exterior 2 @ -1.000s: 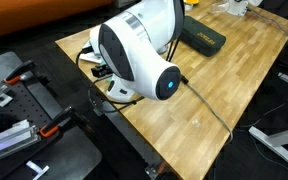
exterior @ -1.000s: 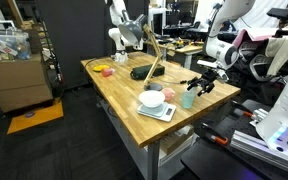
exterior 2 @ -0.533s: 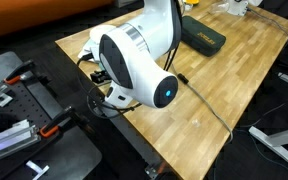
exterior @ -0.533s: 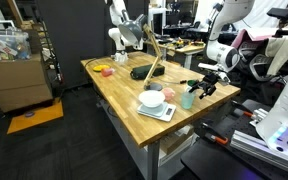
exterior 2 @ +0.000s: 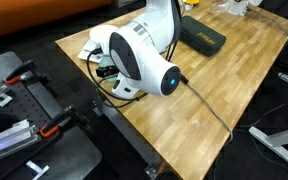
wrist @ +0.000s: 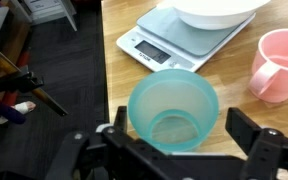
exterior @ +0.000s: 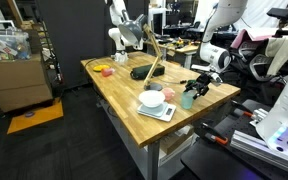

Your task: Pour the water out of the blue cup into the white bowl

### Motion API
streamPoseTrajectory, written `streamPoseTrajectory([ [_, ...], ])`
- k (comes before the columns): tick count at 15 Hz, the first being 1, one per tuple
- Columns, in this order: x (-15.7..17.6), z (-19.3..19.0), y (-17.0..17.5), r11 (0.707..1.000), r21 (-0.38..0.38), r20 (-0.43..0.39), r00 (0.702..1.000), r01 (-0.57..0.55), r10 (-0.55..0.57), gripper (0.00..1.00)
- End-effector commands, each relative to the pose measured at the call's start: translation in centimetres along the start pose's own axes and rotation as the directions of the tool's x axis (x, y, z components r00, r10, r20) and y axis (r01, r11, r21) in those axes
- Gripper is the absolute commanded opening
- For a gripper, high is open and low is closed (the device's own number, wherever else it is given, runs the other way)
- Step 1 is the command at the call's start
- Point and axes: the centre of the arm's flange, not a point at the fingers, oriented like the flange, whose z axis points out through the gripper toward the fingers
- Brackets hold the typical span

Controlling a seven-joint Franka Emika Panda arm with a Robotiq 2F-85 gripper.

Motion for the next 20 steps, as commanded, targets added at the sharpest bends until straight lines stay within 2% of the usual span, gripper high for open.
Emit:
streamPoseTrajectory([
  [1, 0.7, 1.0, -1.4, 1.0, 0.002, 0.003, 1.0, -0.028, 0.028, 1.0],
  [20, 1.9, 2.5, -1.8, 0.998, -0.03, 0.025, 0.998, -0.062, 0.063, 1.0],
])
